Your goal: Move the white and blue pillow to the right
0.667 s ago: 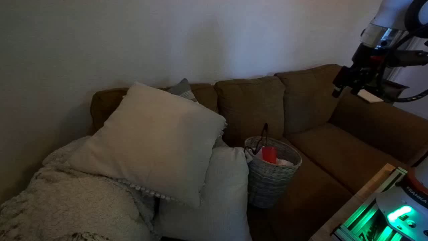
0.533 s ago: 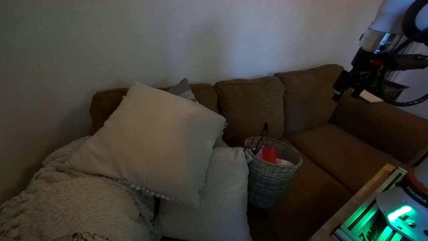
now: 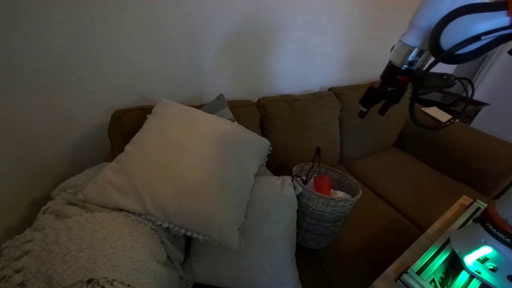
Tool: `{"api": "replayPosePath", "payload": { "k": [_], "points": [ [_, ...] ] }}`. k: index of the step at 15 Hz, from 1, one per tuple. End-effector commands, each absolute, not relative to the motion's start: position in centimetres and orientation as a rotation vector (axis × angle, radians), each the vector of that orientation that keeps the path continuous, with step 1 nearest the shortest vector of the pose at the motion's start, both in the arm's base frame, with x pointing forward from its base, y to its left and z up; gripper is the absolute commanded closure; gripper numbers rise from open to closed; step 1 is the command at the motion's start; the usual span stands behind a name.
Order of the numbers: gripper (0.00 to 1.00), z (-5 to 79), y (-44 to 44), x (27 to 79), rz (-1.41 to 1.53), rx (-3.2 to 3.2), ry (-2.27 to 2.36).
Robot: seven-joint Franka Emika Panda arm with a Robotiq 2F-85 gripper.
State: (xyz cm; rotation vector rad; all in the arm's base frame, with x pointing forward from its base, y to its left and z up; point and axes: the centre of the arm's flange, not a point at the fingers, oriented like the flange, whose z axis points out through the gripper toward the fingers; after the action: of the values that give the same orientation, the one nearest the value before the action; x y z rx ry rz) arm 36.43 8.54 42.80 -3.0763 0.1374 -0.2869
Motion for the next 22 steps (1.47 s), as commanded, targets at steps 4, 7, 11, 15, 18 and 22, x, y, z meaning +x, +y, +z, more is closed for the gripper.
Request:
{"api": "replayPosePath", "payload": {
  "k": [4,7,11,15,18,22],
  "points": [
    [0.0,38.7,13.6,49.2,-0.239,-2.864,-0.01],
    [0.0,37.2,13.7,54.7,-0.158,-2.745,0.055],
    [0.0,36.3,13.1,54.0,-0.136,-2.783,0.096],
    [0.0,35.6,13.3,55.3,-0.119,-2.779,0.103],
    [0.0,35.1,10.9,54.8,-0.174,-2.675,0.092],
    [0.0,30.3,7.4,58.0,-0.251,-2.491,-0.083]
  ]
}}
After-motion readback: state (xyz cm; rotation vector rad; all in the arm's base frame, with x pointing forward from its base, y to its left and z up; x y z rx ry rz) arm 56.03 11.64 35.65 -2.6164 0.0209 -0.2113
